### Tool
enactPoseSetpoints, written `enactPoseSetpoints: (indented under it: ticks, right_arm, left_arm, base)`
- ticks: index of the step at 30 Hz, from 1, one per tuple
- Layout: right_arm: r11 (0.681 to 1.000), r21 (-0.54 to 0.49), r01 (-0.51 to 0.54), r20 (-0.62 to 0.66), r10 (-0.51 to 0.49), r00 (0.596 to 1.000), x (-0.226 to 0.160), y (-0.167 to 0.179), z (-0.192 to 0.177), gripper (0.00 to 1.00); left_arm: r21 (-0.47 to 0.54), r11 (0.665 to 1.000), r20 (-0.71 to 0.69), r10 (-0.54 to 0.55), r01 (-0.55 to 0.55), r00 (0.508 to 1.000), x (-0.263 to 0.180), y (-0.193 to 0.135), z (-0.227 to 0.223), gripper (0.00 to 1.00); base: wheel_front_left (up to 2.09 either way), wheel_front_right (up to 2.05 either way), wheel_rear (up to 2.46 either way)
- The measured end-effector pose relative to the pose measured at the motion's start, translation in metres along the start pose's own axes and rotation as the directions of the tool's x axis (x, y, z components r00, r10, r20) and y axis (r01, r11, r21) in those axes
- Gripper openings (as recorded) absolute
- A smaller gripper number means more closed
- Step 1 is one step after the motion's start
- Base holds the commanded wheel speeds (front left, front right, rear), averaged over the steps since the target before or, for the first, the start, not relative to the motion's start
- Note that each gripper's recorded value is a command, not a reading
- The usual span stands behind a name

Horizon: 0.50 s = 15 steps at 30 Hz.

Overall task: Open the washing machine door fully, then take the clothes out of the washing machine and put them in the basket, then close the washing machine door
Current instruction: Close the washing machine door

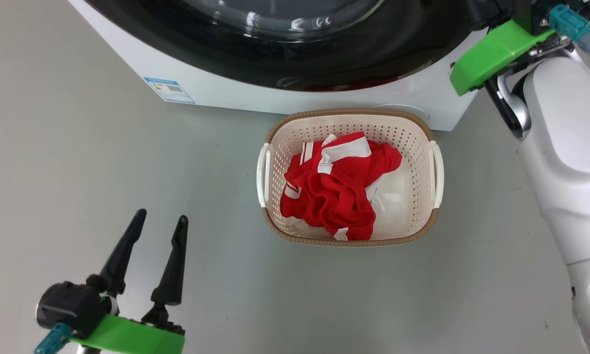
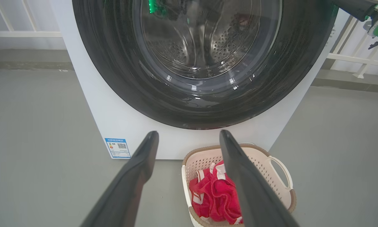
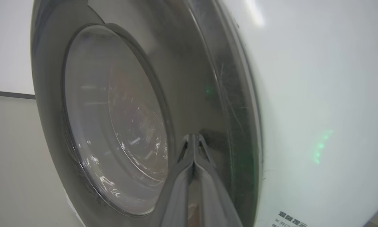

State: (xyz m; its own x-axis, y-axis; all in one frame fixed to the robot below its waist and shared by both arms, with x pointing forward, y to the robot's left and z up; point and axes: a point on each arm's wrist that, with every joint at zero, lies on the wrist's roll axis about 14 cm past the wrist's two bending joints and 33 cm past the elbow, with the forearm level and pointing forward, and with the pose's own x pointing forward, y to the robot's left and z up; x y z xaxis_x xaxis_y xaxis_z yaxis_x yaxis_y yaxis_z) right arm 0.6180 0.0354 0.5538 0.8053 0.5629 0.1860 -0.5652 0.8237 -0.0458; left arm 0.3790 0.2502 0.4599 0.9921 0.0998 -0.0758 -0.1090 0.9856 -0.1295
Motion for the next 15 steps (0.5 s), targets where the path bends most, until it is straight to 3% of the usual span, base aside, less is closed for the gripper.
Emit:
enactPoseSetpoints:
  ticks: [15]
  right_arm:
    - [0.999,0.038,0.039,-0.001,-0.039,0.999,-0.0041,-0.0031,0.0077,0.00]
  left_arm:
    - [-0.015,1.000,0.024,-0.012,0.012,1.000,0.0024,-0.0040,0.0069,1.00]
  base:
    - [0.00,0.00,0.00]
